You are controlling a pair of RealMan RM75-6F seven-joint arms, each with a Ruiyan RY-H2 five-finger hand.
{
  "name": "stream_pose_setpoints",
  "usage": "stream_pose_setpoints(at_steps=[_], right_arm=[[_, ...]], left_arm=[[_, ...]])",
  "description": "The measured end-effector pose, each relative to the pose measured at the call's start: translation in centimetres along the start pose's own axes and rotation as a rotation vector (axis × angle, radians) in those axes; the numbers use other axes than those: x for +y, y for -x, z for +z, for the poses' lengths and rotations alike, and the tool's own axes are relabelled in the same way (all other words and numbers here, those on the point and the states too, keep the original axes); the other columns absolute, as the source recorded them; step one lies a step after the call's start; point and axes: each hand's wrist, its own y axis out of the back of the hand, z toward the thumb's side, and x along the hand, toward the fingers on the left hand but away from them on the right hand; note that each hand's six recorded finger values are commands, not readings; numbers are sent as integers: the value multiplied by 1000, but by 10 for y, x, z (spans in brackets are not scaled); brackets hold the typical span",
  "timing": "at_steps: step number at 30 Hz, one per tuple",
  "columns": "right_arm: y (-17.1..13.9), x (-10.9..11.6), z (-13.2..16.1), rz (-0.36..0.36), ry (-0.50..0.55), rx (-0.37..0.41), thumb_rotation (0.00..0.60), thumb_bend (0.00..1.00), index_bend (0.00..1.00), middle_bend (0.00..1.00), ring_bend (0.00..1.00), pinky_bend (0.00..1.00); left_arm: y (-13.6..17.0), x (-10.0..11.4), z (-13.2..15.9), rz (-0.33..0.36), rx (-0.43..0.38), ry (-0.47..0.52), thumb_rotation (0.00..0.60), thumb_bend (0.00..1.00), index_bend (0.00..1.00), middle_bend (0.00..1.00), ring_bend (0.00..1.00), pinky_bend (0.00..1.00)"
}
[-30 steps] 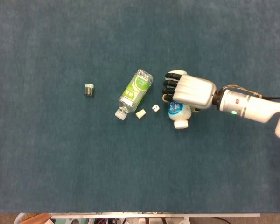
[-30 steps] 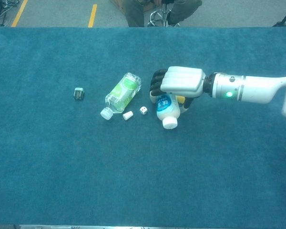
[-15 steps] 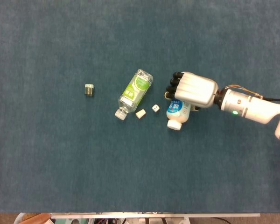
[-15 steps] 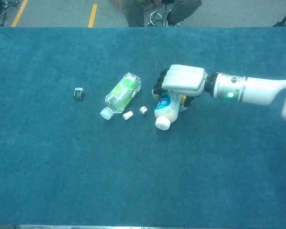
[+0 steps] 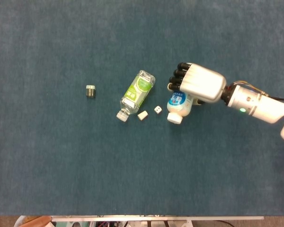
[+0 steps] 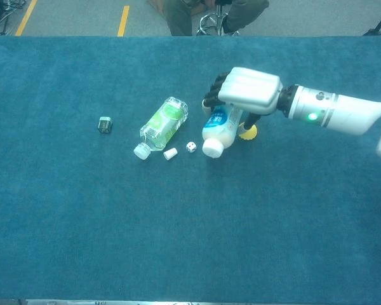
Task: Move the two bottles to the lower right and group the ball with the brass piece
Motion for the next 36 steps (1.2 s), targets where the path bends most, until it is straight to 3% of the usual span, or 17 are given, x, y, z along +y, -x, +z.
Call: stream_pose_setpoints(at_steps=[10,17,21,25,31,36], right_arm=[[-35,23,11,-68,11,10,600,244,736,622,477,538],[-76,37,39,-53,49,3,600,245,736,623,478,538],[-102,40,52,5,68,-27,600,244,736,623,478,538],[-127,26,61,119,93,-62,600,244,736,623,478,538],[-144,-2,70,254,145,-88,600,244,736,623,478,539],[-149,-14,76,303,187,-86,600,200,720,615,476,539]], left_arm=[[-7,0,14,-2,-35,-23,600,19,303,167,149,408],[-14,-6,26,-18,-59,-50,600,19,303,167,149,408],[-17,-9,33,-20,-70,-48,600,19,303,167,150,408],[-17,-10,32,-22,-65,-45,600,19,303,167,149,408],[-16,-10,28,-20,-52,-36,600,19,303,167,150,408],[-13,-8,23,-15,-40,-29,600,18,303,167,149,408]])
